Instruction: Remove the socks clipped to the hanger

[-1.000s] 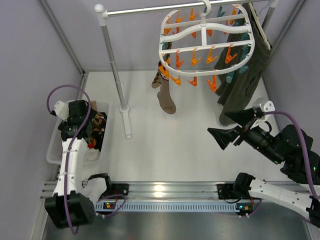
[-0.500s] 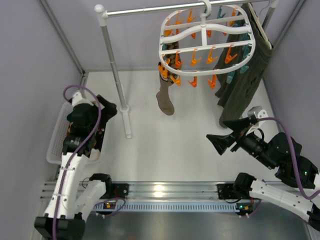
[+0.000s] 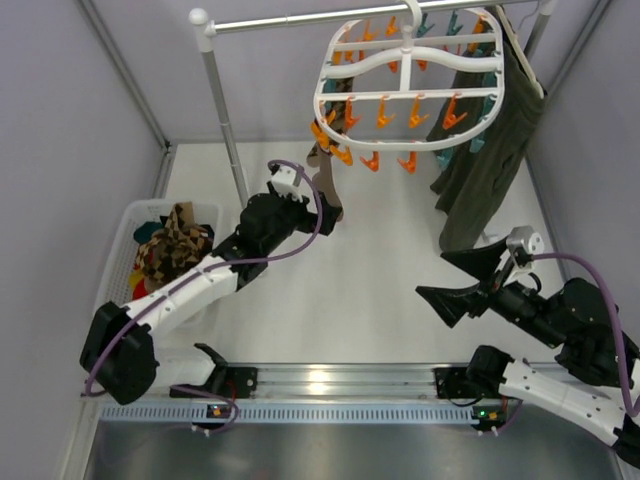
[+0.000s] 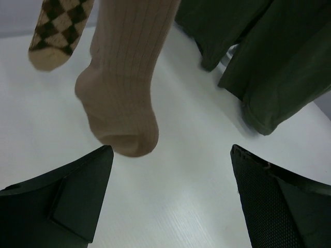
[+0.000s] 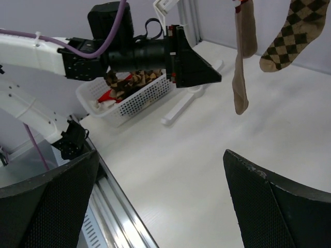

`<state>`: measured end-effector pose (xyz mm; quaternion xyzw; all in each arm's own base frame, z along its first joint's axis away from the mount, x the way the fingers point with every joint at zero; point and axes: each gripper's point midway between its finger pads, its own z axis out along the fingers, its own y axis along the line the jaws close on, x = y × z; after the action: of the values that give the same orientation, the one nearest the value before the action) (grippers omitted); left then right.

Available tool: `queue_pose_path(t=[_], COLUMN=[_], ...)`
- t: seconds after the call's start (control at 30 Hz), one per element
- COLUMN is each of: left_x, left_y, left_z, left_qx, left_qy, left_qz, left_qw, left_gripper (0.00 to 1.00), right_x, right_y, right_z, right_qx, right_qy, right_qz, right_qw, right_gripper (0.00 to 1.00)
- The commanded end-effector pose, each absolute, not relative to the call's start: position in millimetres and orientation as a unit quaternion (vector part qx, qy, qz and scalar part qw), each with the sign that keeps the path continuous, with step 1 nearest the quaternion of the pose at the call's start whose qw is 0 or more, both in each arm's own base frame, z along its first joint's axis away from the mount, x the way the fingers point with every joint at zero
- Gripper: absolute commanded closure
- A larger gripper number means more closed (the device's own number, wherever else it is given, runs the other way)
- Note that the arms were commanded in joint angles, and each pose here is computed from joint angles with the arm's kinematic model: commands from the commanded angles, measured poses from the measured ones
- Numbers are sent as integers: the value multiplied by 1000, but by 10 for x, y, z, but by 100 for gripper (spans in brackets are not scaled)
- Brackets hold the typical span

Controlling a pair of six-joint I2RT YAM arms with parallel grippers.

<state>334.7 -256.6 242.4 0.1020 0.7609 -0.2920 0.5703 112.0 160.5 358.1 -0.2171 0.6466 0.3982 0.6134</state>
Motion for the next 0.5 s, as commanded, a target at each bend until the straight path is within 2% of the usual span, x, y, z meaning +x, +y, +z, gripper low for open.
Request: queue_pose_path(t=[0.0, 0.13, 0.47], left_x=[3510, 3718, 4263], left_y=[-2764, -2775, -2712], left_z=[2869, 2873, 2602], left_qx=[157, 163, 143], left_qy=[667, 645, 647], left_qz=[-313, -298, -268], left_qw=[658, 685, 700], left_gripper=[1, 1, 2], right_x=[1037, 1003, 904], right_y=[1681, 1741, 1837], right_z=[3697, 3727, 3775], right_qx=[-232, -246, -270], right_qy=[615, 607, 597], right_qz=[428, 437, 459], right_qw=[620, 617, 600], right_gripper=[1, 1, 1])
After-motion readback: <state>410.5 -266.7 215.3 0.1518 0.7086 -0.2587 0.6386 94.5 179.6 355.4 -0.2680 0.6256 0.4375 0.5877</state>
